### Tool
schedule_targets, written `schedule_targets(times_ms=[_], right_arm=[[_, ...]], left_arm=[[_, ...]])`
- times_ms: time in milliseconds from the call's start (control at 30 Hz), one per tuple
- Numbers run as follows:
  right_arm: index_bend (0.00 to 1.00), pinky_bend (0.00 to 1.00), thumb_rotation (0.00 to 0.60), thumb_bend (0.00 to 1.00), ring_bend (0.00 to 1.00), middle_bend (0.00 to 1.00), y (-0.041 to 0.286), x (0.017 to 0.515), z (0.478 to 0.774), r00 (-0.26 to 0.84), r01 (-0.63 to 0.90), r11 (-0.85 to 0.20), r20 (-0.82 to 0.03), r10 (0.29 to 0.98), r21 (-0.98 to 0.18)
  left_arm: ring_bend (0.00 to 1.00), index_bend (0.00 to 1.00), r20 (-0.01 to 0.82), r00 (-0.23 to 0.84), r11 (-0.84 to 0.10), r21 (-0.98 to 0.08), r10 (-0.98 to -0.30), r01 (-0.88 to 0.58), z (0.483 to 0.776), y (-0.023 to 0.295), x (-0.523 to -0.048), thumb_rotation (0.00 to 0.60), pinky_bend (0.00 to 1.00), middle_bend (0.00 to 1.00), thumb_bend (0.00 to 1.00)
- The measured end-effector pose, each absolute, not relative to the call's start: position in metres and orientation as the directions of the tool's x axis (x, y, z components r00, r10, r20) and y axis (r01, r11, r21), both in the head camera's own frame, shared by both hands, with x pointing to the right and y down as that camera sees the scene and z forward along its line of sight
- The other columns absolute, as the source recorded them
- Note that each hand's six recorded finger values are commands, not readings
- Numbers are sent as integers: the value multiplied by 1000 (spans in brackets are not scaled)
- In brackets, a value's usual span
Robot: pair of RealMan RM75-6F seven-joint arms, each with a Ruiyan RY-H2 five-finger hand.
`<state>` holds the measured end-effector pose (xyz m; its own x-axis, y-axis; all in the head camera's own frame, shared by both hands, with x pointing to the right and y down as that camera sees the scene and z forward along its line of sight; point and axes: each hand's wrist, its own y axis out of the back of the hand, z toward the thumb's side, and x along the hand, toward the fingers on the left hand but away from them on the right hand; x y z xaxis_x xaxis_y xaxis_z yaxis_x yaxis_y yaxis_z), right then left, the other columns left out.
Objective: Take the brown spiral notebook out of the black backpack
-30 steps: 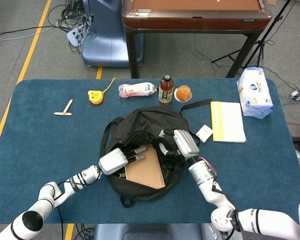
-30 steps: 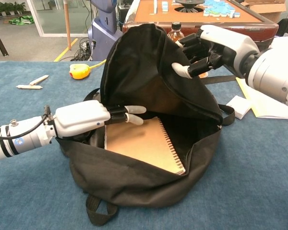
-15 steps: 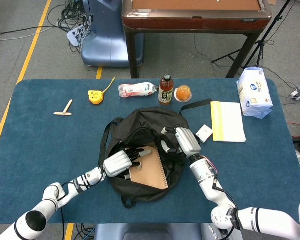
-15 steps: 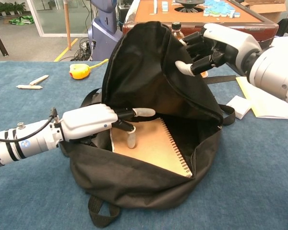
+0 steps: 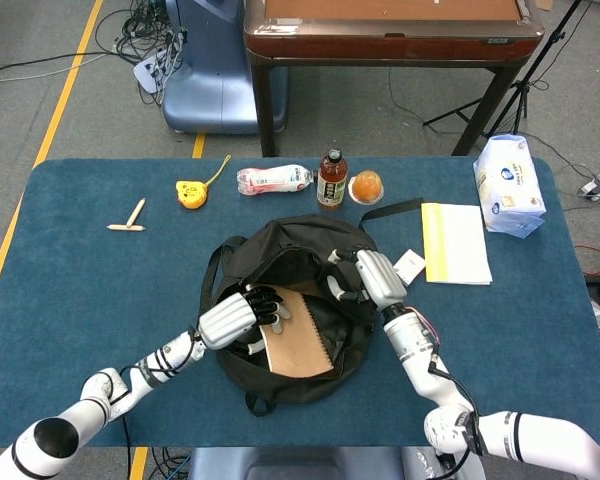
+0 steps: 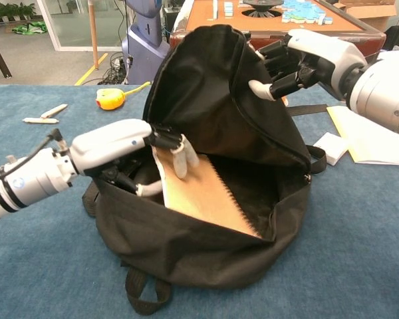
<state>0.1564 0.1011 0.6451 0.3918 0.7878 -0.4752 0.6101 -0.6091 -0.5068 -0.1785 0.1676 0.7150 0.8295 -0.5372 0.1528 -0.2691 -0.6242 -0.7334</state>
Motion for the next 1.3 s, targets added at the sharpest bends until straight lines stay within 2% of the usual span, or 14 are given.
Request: schedule_targets(times_ms=[133,300,500,933,1167,1300], right_arm=[[602,231,600,520,343,489,99,157,646,387,616,-604,-473,791,-506],[602,231,600,521,343,489,98,156,648,383,617,-602,-475,792,-507],[602,231,600,521,343,490,99,160,649,373,620,-598,-479,794,-509],[602,231,600,521,343,480,108,160,650,411,604,-630,-487,771,-489],[602,231,600,520,343,448,126,152,647,488,545,-694,-494,719,-472],[551,231,600,520,296,376,140,148,644,542,488,-744,-510,668,-455]], left_arm=[[450,688,124,817,-610,-729,-563,-310,702,162,-188,600,238,591,483],[544,688,109,795,-604,-712,-597,-357,687,156,-198,600,291,672,484],[585,689,94,757,-585,-698,-647,-413,665,145,-210,600,354,715,483],[607,690,19,671,-447,-759,-741,-472,608,107,-250,600,383,742,484],[608,689,-11,630,-356,-817,-777,-453,577,87,-278,600,393,749,484],[608,688,-17,603,-308,-848,-798,-432,563,74,-294,600,401,749,484]])
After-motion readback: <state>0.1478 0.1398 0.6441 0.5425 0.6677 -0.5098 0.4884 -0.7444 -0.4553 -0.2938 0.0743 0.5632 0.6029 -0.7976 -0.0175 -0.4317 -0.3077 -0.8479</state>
